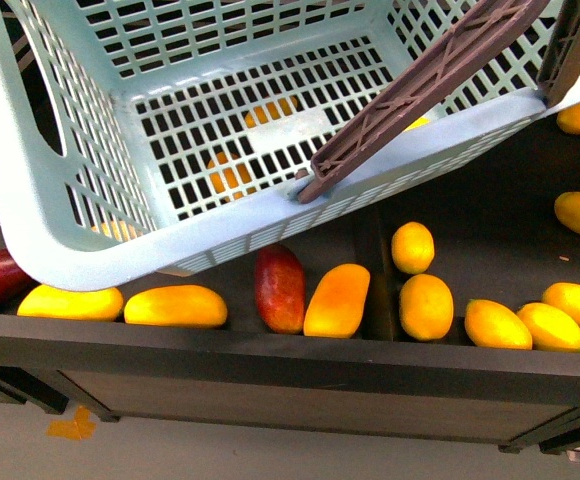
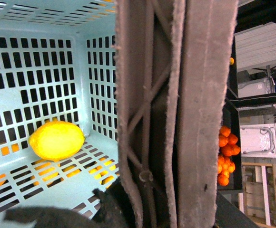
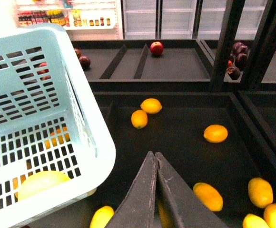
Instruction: Pick lemon and mango into basket
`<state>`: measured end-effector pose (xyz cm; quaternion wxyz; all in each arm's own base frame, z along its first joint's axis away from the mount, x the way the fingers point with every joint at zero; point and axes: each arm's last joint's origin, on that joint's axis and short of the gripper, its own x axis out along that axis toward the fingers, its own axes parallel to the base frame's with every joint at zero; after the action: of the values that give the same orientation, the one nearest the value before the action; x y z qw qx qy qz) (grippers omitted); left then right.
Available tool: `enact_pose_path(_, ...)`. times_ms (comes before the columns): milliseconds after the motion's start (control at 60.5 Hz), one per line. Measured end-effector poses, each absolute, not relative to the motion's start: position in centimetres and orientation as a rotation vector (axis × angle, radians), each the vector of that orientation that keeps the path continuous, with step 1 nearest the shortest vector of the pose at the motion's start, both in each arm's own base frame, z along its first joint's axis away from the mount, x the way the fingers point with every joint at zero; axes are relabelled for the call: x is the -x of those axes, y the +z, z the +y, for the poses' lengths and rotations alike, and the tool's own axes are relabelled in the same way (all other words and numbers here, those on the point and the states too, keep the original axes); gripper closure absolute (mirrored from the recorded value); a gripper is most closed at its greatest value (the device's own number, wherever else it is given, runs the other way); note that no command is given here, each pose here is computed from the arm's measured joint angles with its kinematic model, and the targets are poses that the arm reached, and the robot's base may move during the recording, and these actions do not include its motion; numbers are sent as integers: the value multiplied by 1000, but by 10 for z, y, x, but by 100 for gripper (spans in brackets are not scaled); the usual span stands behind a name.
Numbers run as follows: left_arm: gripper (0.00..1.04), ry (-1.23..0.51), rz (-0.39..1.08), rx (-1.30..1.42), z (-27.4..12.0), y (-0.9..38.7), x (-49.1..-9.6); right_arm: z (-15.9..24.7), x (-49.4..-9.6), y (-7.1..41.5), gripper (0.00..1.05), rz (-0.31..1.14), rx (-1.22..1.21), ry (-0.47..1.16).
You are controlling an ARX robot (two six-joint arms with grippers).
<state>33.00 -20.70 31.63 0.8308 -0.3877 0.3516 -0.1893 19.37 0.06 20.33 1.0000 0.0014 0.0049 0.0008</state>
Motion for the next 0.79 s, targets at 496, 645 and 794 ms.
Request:
enact_pose_path(496,89,-407,748,821,-207,316,-330,0,-150,178,103,12,-5,0)
enact_pose_path(645,89,-405,747,821,-207,316,-330,0,-144,177,88,4,-3,0)
enact_pose_path(794,89,-401,745,820,-207,316,-330,0,-144,177,63,4,-3,0)
